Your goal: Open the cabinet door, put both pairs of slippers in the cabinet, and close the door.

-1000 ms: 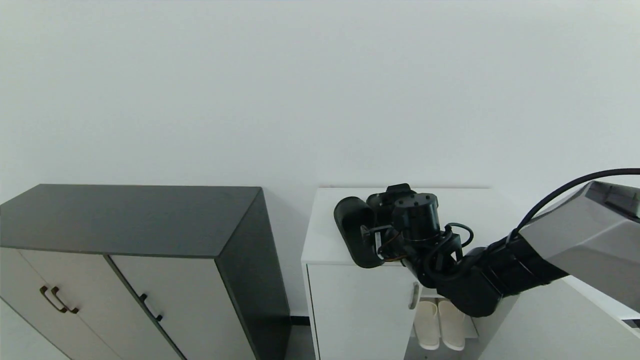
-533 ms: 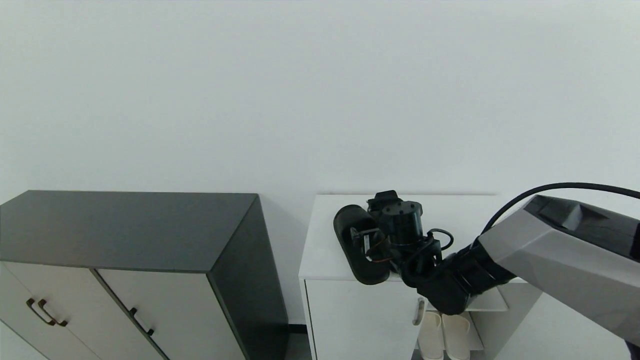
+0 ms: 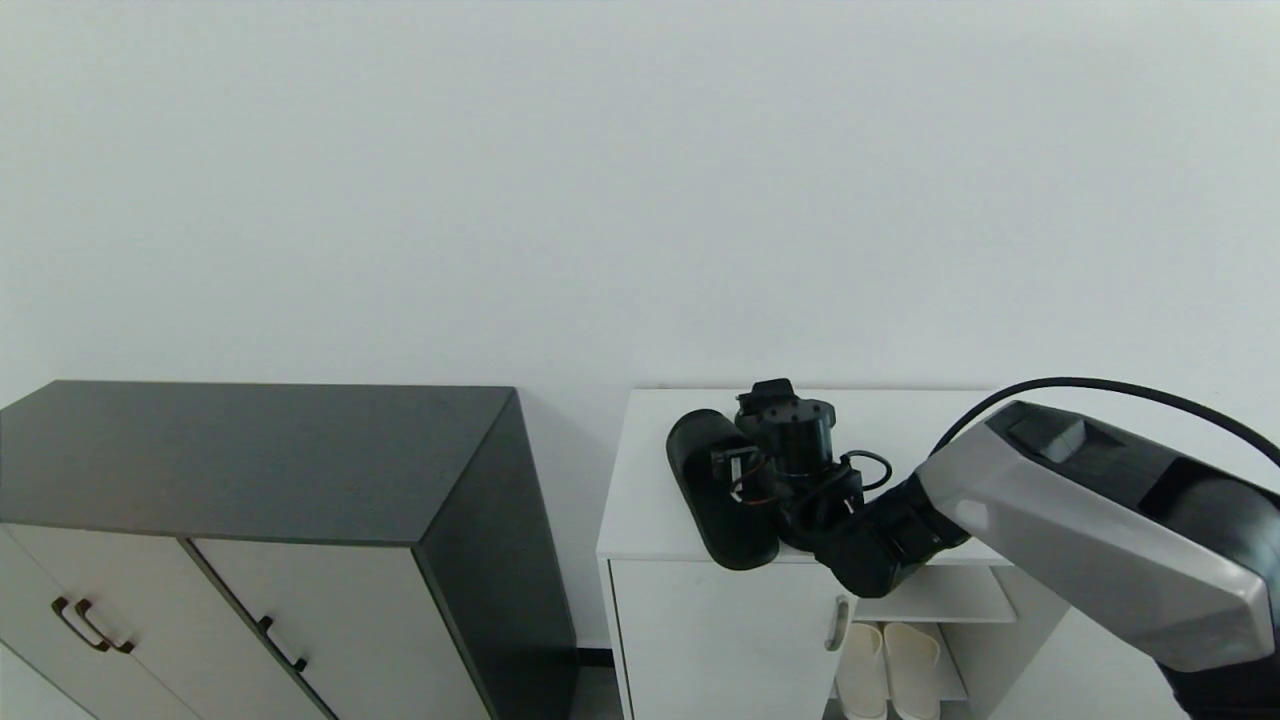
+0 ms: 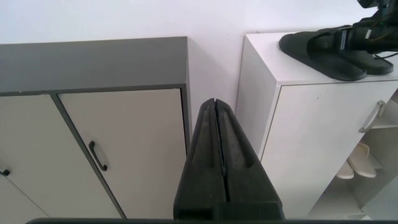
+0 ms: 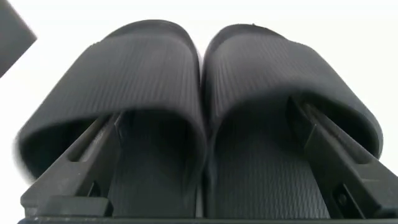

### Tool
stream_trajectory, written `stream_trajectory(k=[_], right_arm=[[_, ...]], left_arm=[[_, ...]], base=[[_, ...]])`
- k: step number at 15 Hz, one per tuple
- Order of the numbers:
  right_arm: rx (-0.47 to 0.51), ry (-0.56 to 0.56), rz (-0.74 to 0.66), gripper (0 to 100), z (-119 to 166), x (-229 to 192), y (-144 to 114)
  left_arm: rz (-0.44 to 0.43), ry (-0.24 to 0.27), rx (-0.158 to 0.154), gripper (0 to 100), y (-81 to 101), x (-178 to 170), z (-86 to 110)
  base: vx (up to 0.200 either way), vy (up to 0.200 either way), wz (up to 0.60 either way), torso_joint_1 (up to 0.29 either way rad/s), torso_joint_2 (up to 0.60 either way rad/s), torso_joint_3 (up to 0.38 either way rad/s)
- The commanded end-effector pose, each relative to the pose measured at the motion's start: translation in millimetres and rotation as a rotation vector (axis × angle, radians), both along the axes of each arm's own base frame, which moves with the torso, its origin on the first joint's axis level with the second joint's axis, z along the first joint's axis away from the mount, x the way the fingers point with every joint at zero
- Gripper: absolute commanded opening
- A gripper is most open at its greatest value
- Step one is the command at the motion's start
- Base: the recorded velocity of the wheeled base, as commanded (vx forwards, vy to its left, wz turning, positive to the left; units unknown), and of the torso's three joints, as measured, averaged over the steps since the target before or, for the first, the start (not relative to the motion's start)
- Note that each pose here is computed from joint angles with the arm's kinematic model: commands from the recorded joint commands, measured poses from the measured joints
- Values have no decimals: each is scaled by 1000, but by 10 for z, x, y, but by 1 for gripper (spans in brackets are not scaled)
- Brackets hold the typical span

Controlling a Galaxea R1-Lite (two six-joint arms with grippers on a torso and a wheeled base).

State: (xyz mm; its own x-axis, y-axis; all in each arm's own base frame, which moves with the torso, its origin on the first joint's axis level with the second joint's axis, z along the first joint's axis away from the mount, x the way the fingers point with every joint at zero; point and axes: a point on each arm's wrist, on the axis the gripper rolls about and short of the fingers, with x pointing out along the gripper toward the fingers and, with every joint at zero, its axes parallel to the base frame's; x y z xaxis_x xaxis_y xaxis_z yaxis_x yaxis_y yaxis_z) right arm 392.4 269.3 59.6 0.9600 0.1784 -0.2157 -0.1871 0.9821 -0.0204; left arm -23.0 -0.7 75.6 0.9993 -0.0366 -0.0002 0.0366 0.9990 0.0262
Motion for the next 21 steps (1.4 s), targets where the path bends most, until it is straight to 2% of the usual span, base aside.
stream_trajectory(k=[1, 5, 6, 11, 13, 17, 21], right_arm=[[-6, -2, -7, 100, -120, 107, 23], [5, -21, -10, 100, -135, 191, 63], [7, -24, -13, 0, -133, 204, 54], [13, -33, -13, 0, -88, 199, 50], [18, -41, -13, 0, 49, 128, 10], [43, -82, 27, 0, 473, -242, -27], [41, -65, 67, 0, 634, -682, -153]], left_arm=[[0, 1, 0, 0, 0, 1, 0], [0, 1, 0, 0, 0, 1, 0], [0, 1, 0, 0, 0, 1, 0], [0, 1, 0, 0, 0, 1, 0], [0, 1, 0, 0, 0, 1, 0], [0, 3, 0, 0, 0, 1, -2], [0, 3, 0, 0, 0, 1, -2]], base=[[0, 0, 0, 0, 0, 0], [0, 0, 0, 0, 0, 0], [0, 0, 0, 0, 0, 0], [0, 0, 0, 0, 0, 0], [0, 0, 0, 0, 0, 0], [0, 0, 0, 0, 0, 0], [0, 0, 0, 0, 0, 0]])
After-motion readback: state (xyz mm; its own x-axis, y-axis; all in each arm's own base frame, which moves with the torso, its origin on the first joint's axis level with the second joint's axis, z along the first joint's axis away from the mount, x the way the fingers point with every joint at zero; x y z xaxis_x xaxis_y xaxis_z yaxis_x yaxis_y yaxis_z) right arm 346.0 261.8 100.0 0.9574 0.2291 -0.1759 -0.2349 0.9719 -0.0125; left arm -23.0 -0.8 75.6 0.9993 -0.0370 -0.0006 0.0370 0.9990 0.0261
